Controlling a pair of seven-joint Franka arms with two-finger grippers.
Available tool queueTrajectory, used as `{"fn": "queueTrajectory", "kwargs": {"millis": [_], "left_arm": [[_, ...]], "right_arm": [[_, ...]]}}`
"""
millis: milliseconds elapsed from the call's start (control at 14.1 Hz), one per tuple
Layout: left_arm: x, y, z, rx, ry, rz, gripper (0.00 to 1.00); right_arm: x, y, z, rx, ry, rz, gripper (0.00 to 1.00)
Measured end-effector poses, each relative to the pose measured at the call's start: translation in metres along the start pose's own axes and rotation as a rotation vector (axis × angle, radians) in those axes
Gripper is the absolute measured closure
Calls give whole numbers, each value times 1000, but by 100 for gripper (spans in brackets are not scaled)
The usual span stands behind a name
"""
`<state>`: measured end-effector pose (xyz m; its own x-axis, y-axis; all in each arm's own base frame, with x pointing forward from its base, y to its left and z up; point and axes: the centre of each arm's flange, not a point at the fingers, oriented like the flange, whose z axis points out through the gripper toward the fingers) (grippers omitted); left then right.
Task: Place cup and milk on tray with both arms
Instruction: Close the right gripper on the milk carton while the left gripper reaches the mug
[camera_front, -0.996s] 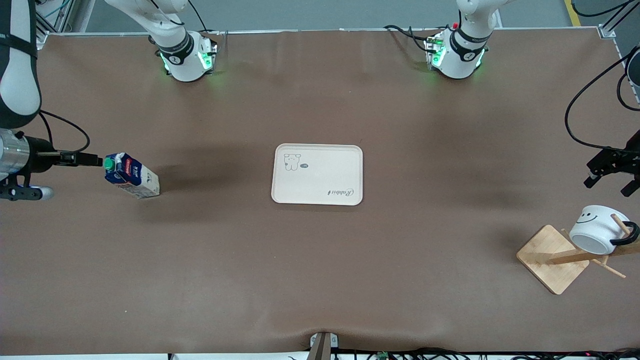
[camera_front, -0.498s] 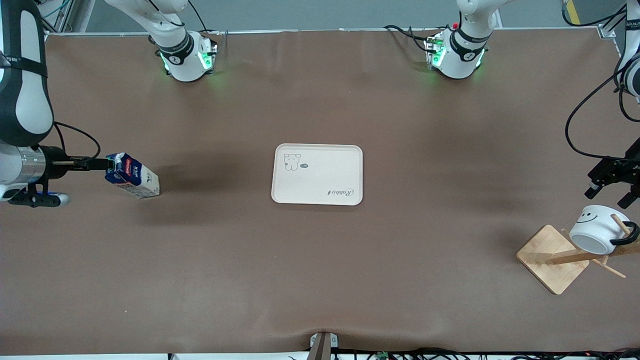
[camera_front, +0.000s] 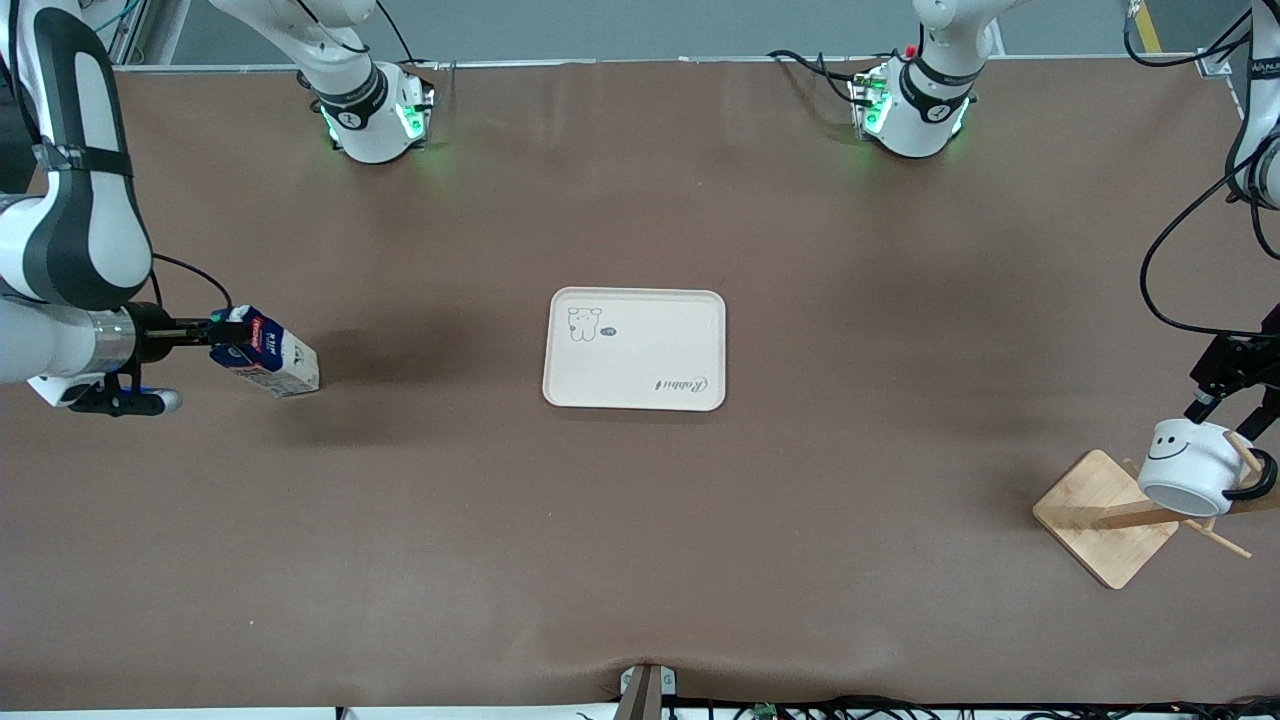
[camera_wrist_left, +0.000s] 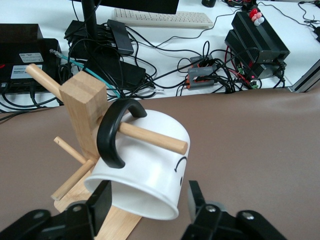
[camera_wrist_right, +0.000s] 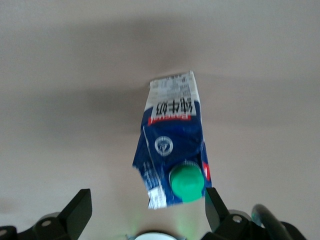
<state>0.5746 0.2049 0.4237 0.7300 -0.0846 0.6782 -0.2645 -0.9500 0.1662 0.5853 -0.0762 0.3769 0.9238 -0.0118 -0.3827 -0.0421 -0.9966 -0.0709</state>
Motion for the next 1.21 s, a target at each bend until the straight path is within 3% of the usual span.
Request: {"fn": "queueTrajectory", "kwargs": {"millis": [71, 356, 854, 1209], "left_arm": [[2, 2, 1, -3, 4, 1, 40], [8, 6, 2, -8, 11, 11, 42], [-5, 1, 18, -26, -4, -27, 35], [-5, -4, 8, -101, -13, -60, 35]], "right_arm": [[2, 2, 2, -16, 11, -15, 0], [2, 10, 11, -106, 2, -104, 0], [-3, 6, 34, -100, -43, -135, 0], [1, 6, 54, -117, 65, -181, 0]]}}
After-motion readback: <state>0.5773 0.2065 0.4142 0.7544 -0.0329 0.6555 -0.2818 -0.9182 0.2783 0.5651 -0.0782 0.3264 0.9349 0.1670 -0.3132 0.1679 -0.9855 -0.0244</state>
